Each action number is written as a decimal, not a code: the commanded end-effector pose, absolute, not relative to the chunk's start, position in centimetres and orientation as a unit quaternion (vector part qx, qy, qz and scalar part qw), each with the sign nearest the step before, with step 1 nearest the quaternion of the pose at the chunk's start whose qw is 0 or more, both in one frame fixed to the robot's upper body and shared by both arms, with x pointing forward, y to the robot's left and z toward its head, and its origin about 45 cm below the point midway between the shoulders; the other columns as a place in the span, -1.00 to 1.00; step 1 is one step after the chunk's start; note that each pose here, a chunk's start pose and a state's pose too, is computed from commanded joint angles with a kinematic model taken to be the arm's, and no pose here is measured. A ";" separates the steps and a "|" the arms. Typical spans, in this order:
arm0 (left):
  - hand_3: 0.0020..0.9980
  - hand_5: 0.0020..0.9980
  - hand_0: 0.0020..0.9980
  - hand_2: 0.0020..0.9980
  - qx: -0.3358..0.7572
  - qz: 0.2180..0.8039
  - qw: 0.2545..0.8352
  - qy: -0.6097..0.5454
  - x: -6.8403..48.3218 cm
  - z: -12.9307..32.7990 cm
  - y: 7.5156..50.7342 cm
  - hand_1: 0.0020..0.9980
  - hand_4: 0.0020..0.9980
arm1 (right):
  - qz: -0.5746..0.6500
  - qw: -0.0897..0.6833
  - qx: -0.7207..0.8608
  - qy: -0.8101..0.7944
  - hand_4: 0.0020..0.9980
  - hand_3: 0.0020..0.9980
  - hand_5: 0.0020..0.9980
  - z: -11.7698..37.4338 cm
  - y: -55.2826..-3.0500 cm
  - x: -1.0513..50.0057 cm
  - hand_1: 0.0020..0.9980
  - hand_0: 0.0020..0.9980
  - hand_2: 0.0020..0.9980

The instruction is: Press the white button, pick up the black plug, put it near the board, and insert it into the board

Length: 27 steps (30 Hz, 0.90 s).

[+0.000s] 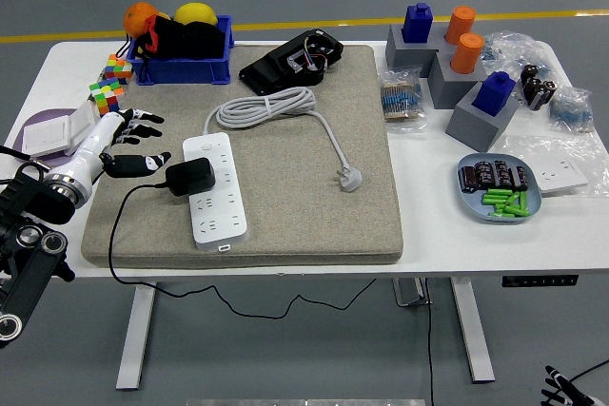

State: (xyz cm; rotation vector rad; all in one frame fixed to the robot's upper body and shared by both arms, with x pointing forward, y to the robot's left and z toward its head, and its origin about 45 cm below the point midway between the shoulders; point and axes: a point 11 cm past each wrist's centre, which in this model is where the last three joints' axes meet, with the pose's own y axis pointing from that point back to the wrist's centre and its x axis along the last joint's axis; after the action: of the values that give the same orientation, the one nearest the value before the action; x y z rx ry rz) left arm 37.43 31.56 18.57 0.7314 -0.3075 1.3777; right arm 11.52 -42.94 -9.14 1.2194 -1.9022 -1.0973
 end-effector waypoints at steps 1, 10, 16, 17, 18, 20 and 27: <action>0.39 -1.00 0.42 0.24 0.329 0.618 0.701 -0.137 37.4 18.5 31.5 0.45 0.51 | -0.416 0.309 0.462 -0.720 0.56 0.43 0.10 -9.2 -42.9 11.5 0.51 0.64 0.47; 0.39 -1.00 0.43 0.23 0.330 0.615 0.704 -0.133 37.4 18.2 31.0 0.45 0.50 | -0.418 0.308 0.460 -0.720 0.56 0.43 0.10 -9.2 -42.8 11.5 0.51 0.64 0.48; 0.39 -1.00 0.42 0.23 0.325 0.619 0.704 -0.127 37.1 17.9 30.9 0.45 0.49 | -0.419 0.310 0.462 -0.718 0.56 0.43 0.10 -9.3 -42.7 11.4 0.51 0.64 0.48; 0.39 -1.00 0.42 0.23 0.324 0.619 0.704 -0.127 37.1 17.9 31.0 0.45 0.49 | -0.419 0.310 0.462 -0.718 0.56 0.43 0.10 -9.3 -42.6 11.4 0.51 0.64 0.48; 0.39 -1.00 0.42 0.23 0.324 0.620 0.703 -0.127 37.1 17.9 31.0 0.45 0.49 | -0.419 0.311 0.462 -0.717 0.56 0.43 0.10 -9.3 -42.6 11.3 0.51 0.64 0.48; 0.39 -1.00 0.42 0.23 0.321 0.625 0.700 -0.129 37.1 18.2 31.3 0.45 0.49 | -0.420 0.311 0.463 -0.716 0.56 0.43 0.10 -9.3 -42.6 11.3 0.51 0.64 0.48; 0.39 -1.00 0.43 0.23 0.317 0.638 0.688 -0.135 37.1 18.9 32.5 0.45 0.48 | -0.414 0.314 0.463 -0.717 0.56 0.43 0.10 -9.1 -43.0 11.6 0.51 0.64 0.48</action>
State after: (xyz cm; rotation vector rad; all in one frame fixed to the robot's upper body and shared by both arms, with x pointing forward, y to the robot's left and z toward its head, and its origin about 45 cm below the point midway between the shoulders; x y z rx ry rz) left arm 37.11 32.52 18.92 0.7101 -0.3015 1.4282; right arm 11.62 -43.00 -9.11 1.2212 -1.8908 -1.0924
